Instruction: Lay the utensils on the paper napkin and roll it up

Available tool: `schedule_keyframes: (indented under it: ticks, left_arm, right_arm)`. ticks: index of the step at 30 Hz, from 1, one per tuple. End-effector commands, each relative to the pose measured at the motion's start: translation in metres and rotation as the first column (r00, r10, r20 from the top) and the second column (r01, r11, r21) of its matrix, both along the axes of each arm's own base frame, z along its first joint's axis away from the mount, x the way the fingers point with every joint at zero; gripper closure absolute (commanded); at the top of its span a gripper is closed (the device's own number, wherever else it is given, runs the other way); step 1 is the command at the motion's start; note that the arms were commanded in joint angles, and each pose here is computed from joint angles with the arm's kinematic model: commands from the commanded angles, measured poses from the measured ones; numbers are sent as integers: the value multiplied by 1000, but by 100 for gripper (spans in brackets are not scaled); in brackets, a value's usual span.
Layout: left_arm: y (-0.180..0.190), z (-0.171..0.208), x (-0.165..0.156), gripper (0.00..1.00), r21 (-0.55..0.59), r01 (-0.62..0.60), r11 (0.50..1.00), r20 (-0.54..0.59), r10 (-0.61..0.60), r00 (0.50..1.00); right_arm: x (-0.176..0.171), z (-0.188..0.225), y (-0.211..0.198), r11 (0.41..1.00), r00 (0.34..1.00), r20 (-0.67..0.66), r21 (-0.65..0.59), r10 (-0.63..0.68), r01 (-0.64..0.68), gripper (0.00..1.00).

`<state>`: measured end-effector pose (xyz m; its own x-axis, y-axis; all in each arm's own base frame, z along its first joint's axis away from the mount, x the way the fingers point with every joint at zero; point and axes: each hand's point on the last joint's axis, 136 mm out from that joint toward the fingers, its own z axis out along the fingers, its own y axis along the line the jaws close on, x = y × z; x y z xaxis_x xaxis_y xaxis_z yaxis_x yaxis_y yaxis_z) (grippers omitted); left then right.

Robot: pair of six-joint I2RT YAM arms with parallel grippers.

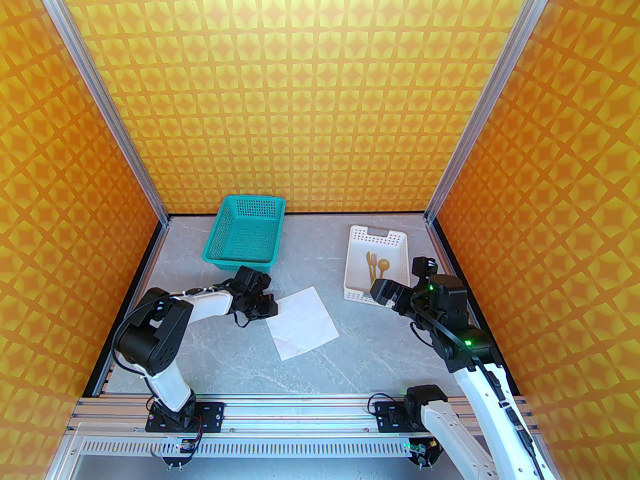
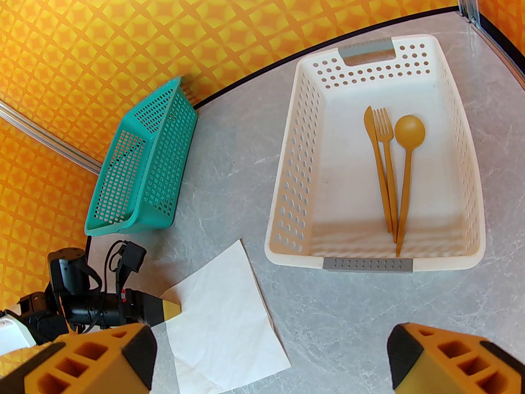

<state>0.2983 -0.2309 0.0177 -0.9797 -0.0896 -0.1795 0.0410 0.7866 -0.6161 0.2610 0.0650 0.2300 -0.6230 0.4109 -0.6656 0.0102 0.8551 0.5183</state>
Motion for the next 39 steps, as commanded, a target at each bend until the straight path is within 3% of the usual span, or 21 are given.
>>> schedule_keyframes:
  ticks: [1,11,19,22,33,39]
  left_arm:
    - [10,-11,-14,100,-9,-120,993,-62,119,991]
    - [19,-13,-43,100,-121,-389,913,-116,376,919]
    - [19,-17,-62,100,-110,-527,843,-117,516,849]
    - [9,-14,-68,100,-128,-523,843,-115,511,852]
    - [4,-3,-65,100,-131,-491,862,-83,483,871]
    - [3,-1,-64,100,-133,-486,864,-79,479,874]
  right_arm:
    - [-4,-8,9,998,998,-48,49,32,-30,1]
    - [-8,-38,36,976,983,-140,198,122,-93,3]
    - [-16,-69,72,957,950,-220,235,221,-168,12]
    - [-19,-84,92,945,924,-267,251,274,-208,20]
    - [-74,-145,179,870,741,-459,314,490,-380,76]
    - [-100,-166,206,846,676,-509,311,533,-434,86]
